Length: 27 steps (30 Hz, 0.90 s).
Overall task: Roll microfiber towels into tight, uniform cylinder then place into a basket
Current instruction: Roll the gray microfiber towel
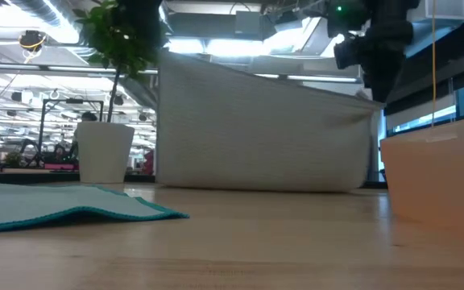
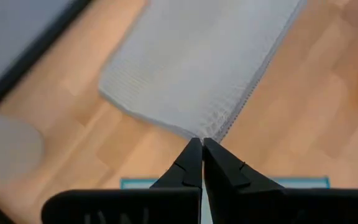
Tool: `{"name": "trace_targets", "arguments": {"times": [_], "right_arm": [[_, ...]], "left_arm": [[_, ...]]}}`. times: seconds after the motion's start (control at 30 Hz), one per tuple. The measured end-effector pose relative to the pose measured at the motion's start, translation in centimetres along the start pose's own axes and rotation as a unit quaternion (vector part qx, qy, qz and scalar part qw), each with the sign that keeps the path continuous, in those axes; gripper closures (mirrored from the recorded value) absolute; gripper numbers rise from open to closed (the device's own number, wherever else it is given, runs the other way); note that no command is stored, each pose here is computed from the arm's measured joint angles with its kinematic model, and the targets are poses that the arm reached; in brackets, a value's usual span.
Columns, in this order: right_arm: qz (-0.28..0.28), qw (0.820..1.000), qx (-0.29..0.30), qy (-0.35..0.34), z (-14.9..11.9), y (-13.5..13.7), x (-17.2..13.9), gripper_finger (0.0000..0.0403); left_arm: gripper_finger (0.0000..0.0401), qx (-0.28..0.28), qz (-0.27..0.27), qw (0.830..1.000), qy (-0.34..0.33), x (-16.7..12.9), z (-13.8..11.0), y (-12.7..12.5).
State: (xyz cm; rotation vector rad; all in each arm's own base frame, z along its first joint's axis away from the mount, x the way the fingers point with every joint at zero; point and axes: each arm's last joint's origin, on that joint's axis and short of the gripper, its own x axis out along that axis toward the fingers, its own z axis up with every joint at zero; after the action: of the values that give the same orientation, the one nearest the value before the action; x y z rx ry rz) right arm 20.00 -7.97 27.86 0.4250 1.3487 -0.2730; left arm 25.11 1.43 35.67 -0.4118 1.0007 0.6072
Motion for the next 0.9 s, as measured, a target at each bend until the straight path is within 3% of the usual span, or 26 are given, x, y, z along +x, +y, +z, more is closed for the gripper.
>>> {"name": "trace_targets", "arguments": {"times": [0.2,0.33,0.6,0.77,0.9], "right_arm": [[0.002,1.0,0.007,0.029,-0.9,1.4,1.6,0.0398],[0.01,1.0,0.012,0.011,-0.8,2.4,2.7,0.0398],[0.05,0.998,0.024,0.031,-2.1,3.6,5.7,0.0398],[0.048,0.998,0.026,0.041,-2.5,3.8,6.2,0.0398],[0.034,0.999,0.025,0.024,-2.2,3.6,6.2,0.0398]], "left_arm": [[0.0401,0.021,-0.014,0.998,0.058,2.1,-1.1,-3.1],[0.0401,0.039,0.0,0.995,0.097,3.8,-1.9,-4.8],[0.0401,0.052,-0.002,0.984,0.169,6.5,-3.5,-7.4],[0.0401,0.057,0.007,0.98,0.188,7.5,-4.2,-7.8],[0.0401,0.03,0.045,0.981,0.186,8.4,-4.4,-6.9]]}}
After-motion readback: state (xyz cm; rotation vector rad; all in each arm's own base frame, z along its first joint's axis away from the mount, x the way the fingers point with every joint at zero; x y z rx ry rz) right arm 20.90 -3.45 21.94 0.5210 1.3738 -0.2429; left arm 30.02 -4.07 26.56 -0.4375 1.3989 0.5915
